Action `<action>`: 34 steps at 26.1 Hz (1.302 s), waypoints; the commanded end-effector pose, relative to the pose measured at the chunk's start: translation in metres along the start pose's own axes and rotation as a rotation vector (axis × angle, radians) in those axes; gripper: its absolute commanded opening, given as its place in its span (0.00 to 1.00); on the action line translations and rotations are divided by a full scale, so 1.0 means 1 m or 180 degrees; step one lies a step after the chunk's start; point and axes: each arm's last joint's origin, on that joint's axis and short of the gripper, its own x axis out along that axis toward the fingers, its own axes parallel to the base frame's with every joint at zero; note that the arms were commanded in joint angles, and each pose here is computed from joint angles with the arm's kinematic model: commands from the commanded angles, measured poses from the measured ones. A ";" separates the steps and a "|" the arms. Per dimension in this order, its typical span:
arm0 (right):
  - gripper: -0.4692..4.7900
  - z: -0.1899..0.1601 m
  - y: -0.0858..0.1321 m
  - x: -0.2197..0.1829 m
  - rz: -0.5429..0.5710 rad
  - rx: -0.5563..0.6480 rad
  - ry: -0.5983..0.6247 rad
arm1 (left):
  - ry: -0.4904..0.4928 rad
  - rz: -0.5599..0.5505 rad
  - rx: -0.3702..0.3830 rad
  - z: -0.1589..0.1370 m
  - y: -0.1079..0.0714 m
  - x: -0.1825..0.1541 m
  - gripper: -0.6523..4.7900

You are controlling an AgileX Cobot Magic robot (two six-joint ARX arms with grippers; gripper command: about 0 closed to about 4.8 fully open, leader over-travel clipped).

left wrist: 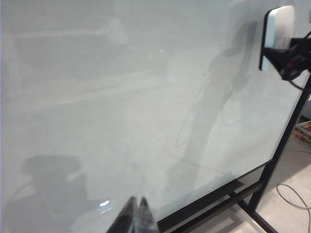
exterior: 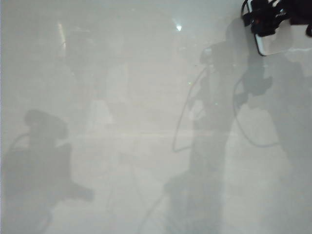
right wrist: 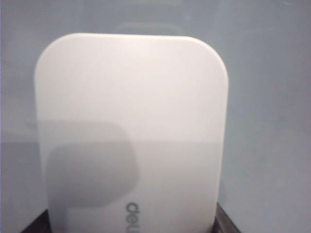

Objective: Grab the whiteboard eraser that is attached to the surface of the whiteboard and use it to clean the writing on the whiteboard.

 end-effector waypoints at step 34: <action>1.00 -0.028 0.005 0.022 -0.0204 0.0394 0.0189 | -0.0045 -0.0009 0.0029 0.002 0.000 -0.001 0.11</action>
